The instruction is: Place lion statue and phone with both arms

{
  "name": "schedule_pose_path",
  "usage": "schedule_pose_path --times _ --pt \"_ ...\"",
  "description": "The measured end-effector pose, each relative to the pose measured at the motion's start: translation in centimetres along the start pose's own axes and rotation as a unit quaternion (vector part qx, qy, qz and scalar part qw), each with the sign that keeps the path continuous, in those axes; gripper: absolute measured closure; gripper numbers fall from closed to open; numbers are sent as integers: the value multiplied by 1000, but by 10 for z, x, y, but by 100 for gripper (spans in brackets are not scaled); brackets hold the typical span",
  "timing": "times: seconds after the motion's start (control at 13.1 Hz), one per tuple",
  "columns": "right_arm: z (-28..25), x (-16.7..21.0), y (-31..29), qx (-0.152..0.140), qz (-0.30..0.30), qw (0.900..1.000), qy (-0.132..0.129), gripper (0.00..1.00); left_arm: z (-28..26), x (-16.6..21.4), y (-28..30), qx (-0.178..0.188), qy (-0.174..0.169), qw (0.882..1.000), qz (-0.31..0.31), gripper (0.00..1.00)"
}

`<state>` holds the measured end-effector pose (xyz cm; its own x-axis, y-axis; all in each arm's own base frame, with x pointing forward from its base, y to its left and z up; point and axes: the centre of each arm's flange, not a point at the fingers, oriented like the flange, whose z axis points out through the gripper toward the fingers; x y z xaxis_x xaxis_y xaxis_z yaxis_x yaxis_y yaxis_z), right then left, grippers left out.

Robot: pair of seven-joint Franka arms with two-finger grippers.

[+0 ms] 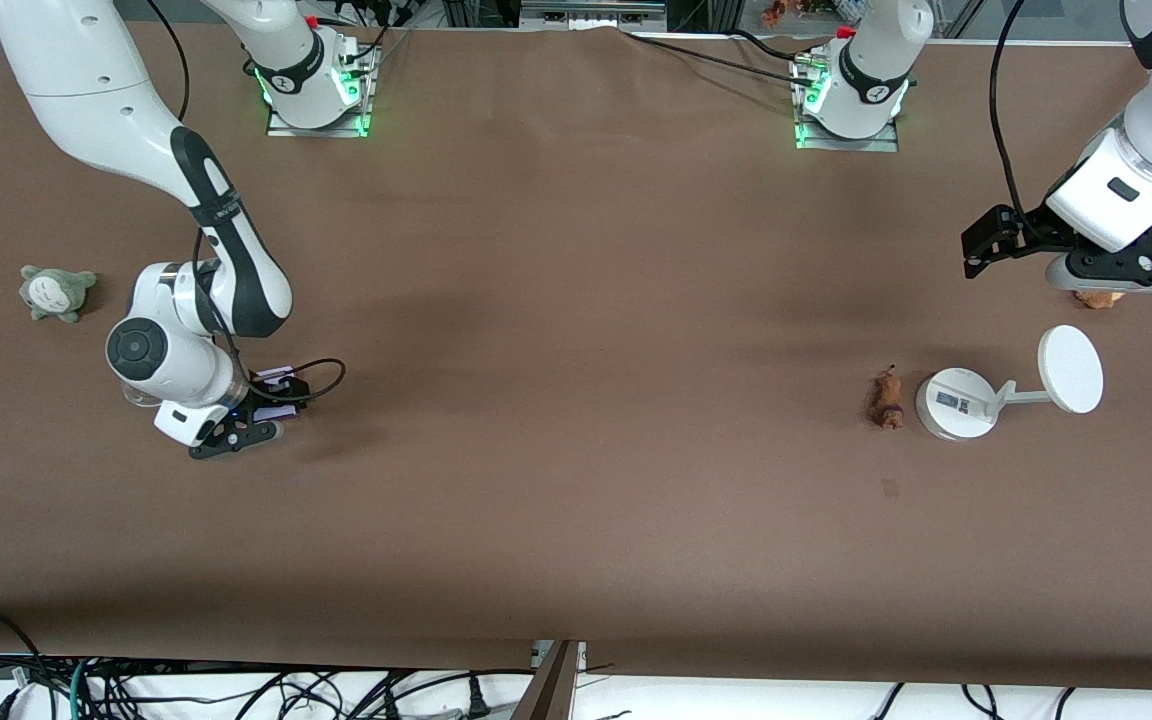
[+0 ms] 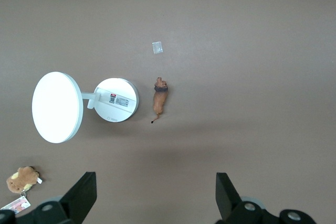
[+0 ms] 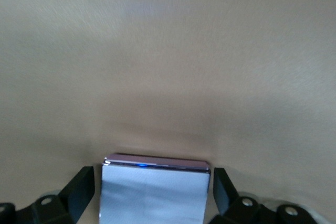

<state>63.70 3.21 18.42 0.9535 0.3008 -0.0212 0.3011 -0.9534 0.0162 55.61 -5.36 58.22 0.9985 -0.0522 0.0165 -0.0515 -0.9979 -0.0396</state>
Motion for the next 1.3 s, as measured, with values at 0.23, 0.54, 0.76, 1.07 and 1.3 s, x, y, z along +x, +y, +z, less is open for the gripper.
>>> schedule_pose_path --times 0.23,0.54,0.76,1.07,1.3 --pt "-60 10 0 5 7 1000 -14 0 0 0 0 0 0 1000 0 0" --pt "-187 10 1 12 19 999 -43 0 0 0 0 0 0 1000 0 0" --pt "-292 -2 0 17 52 996 -77 0 0 0 0 0 0 1000 0 0" --pt "-371 -21 -3 21 73 991 -112 0 0 0 0 0 0 1000 0 0" --pt "-386 -25 -2 20 80 990 -111 0 0 0 0 0 0 1000 0 0"
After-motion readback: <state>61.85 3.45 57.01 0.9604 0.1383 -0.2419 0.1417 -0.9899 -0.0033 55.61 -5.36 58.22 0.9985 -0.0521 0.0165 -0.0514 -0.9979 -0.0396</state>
